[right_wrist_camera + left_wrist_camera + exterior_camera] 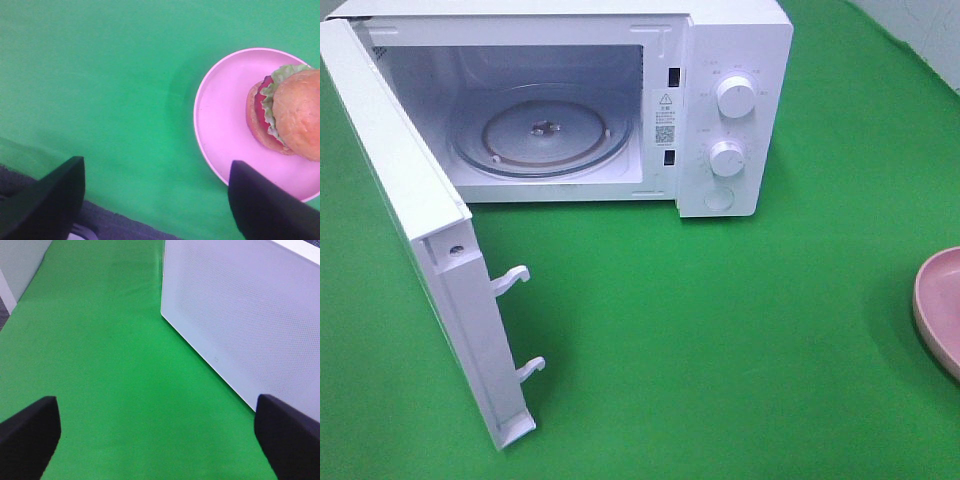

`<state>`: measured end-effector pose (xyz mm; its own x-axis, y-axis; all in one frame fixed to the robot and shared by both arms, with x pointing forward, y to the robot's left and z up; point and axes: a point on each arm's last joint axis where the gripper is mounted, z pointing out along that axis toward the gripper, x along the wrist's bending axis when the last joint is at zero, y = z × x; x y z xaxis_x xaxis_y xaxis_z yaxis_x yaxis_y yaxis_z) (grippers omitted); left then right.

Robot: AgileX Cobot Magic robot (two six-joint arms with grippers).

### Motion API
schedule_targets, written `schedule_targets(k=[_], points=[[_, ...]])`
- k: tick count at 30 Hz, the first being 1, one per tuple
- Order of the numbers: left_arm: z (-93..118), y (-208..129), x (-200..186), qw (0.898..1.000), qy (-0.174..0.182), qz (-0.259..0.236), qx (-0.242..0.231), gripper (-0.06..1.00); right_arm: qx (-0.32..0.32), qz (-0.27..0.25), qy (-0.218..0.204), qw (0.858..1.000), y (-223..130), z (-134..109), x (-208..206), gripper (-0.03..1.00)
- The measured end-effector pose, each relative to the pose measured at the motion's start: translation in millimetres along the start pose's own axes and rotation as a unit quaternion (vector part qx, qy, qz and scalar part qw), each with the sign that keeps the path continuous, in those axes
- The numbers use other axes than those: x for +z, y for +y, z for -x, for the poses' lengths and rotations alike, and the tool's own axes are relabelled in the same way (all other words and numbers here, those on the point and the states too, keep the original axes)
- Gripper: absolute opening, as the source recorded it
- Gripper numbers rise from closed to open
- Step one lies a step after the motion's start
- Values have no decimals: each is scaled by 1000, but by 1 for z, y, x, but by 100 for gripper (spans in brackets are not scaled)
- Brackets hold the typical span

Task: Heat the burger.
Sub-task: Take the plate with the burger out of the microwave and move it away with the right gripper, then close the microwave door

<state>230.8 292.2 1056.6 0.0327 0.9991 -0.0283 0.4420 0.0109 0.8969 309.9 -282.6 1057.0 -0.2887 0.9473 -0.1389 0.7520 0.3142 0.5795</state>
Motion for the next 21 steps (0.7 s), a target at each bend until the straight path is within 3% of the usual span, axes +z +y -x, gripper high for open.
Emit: schedule_targets(k=[11, 21], points=[[0, 0, 0, 1000, 0, 0, 0, 97, 52, 88, 0, 995, -33, 7, -13, 76], [0, 0, 0, 1000, 0, 0, 0, 97, 114, 179, -46, 976, -58, 5, -34, 76]])
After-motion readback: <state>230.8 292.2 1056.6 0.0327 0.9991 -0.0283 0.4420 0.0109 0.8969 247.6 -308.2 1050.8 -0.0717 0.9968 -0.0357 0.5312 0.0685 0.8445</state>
